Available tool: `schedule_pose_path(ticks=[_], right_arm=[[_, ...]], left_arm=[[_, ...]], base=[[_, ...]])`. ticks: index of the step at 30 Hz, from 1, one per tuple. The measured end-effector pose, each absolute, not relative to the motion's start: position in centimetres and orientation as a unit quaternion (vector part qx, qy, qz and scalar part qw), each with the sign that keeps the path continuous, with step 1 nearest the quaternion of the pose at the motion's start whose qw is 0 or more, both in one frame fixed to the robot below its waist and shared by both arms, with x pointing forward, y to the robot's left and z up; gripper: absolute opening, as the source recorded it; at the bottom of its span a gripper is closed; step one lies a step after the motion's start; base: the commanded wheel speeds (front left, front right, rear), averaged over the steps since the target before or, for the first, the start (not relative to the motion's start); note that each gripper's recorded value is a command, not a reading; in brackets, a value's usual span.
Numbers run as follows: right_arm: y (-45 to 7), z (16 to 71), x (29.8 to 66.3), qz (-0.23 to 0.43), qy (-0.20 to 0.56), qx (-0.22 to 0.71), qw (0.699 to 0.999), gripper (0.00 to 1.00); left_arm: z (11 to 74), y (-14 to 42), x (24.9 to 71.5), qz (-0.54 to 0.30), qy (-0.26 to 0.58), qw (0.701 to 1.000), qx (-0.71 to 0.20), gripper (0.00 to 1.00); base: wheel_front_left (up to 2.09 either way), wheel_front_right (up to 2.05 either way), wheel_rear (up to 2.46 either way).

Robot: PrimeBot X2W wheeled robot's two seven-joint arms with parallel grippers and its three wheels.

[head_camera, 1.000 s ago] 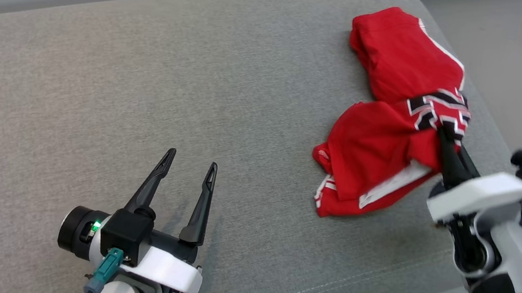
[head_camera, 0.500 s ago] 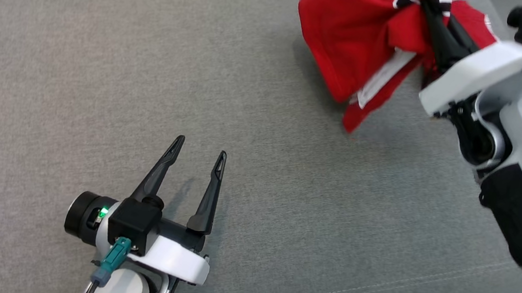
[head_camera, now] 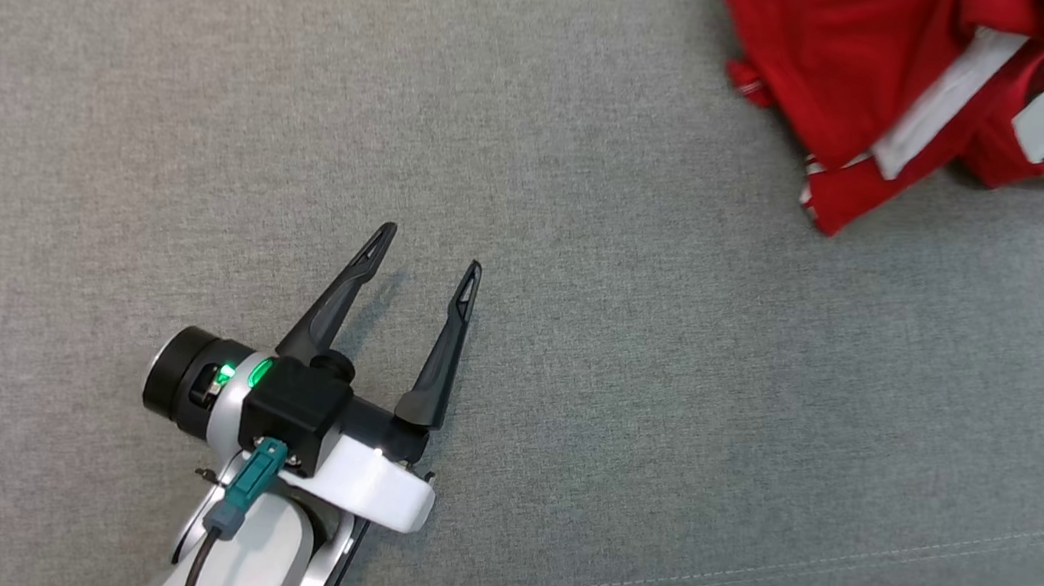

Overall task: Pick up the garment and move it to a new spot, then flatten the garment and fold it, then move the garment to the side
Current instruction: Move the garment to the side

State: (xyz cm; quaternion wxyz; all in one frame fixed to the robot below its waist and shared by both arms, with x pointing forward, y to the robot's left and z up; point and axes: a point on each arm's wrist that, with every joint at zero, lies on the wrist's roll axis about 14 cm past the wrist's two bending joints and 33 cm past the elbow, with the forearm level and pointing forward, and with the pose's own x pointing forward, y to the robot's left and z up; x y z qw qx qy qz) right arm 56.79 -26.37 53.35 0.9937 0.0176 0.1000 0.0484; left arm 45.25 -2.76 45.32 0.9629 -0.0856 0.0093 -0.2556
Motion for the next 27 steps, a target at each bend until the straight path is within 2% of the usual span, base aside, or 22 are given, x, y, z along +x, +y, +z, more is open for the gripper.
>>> schedule_pose_path(ticks=[14,27], right_arm=[[-33.7,49.6,57.8,-0.024,0.144,-0.074,0.986,0.00],[-36.3,50.5,58.2,-0.053,0.134,-0.113,0.983,0.00]], left_arm=[[42.9,-4.9,46.6,-0.288,0.025,0.953,-0.096,1.00],[42.2,-4.7,46.7,-0.287,0.031,0.953,-0.091,1.00]], base=[[0.00,0.00,0.00],[0.00,0.00,0.00]])
